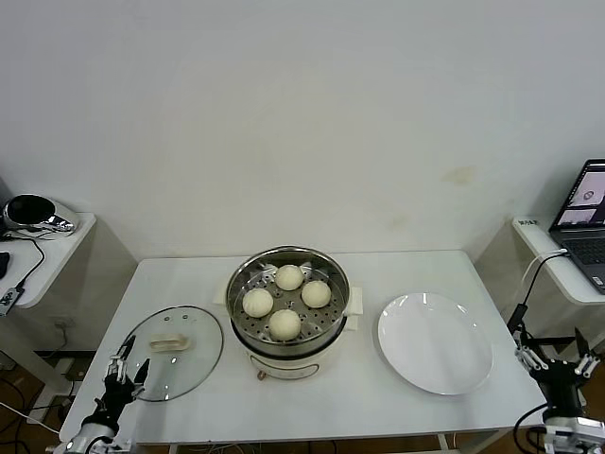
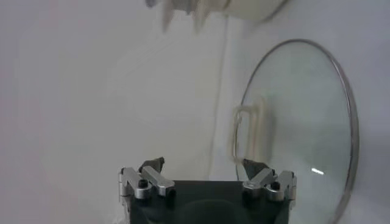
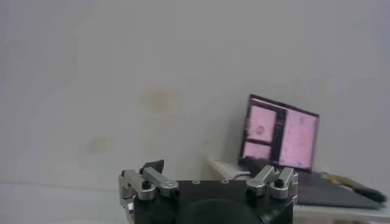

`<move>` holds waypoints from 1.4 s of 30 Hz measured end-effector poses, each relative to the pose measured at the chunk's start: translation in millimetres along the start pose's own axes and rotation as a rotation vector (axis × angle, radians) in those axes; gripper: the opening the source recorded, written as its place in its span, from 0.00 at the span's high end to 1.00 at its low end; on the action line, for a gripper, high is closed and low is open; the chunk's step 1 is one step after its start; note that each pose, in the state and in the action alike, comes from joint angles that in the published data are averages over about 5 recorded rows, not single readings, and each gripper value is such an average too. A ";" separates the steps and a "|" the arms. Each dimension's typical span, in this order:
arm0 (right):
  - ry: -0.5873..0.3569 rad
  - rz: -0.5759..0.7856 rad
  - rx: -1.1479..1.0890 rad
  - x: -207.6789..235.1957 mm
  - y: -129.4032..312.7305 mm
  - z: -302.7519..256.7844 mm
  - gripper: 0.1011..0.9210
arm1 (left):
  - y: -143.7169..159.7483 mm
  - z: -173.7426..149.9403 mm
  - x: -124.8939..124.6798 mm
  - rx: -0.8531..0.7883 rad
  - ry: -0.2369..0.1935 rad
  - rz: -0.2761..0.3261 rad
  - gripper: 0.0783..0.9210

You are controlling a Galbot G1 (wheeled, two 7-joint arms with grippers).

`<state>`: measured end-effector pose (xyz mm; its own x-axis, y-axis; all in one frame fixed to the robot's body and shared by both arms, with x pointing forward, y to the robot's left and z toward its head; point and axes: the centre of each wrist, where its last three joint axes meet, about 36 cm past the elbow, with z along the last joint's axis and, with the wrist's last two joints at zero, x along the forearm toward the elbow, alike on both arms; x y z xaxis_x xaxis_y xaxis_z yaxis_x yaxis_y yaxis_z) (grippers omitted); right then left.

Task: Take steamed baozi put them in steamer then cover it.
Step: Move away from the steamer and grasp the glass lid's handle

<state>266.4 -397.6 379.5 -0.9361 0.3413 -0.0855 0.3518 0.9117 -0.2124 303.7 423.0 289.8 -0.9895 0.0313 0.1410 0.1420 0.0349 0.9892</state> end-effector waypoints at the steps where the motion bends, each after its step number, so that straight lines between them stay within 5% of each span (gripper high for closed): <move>1: 0.002 0.006 -0.002 1.3 0.3 0.6 0.12 | -0.7 0.6 -3.4 -0.008 -0.004 0.002 0.12; 32: 0.048 0.058 0.028 26.4 0.0 16.3 0.12 | -5.8 2.8 -86.3 -0.067 -0.027 0.011 0.12; 42: 0.055 0.052 0.039 26.9 1.4 21.2 0.12 | -9.6 7.3 -92.3 -0.049 -0.016 0.019 0.43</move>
<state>241.8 -391.9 356.3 -0.9151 0.4007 -0.0438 0.3986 0.8833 -0.2466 393.8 427.0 267.0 -0.9861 0.0476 0.1594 0.1588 -0.0151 0.9872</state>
